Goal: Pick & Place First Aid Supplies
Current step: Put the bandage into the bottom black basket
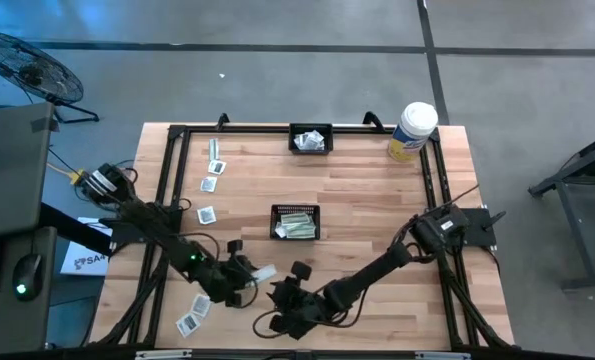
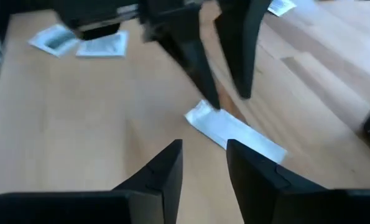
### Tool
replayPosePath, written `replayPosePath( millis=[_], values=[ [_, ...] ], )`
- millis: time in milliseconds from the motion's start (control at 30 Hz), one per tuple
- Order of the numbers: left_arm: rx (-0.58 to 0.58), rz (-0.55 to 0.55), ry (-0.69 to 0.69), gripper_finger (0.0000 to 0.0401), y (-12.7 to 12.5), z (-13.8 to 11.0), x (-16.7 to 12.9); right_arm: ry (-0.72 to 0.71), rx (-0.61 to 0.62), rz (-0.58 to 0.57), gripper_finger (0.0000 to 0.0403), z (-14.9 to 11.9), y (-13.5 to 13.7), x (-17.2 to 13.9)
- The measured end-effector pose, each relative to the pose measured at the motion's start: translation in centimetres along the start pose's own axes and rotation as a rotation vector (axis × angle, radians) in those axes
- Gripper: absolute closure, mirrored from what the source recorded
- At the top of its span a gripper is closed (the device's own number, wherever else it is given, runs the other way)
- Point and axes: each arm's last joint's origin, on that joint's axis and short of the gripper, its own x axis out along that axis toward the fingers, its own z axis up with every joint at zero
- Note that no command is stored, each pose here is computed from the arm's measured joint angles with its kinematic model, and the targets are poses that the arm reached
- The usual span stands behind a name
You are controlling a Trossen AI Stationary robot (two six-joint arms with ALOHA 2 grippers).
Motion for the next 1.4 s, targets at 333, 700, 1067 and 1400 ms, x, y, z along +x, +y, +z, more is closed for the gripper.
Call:
replayPosePath(
  millis=[333, 700, 1067, 1400],
  values=[
    [0.021, 0.209, -0.073, 0.0288, 1.6, 1.3, -9.0, -0.148, -0.118, 0.072, 0.0294, -0.6, 1.3, 1.6],
    [-0.056, 0.285, -0.237, 0.0288, 2.7, 0.0, -10.8, -0.08, -0.198, 0.057, 0.0295, 0.3, 1.6, 6.5],
    [-0.037, 0.309, -0.242, 0.0288, 2.9, -0.4, -10.7, 0.026, -0.116, 0.045, 0.0295, -0.7, -0.5, 8.5],
    [-0.034, 0.319, -0.252, 0.0288, 3.0, -0.4, -10.7, 0.078, -0.079, 0.024, 0.0333, -1.2, -1.7, 9.1]
  ],
)
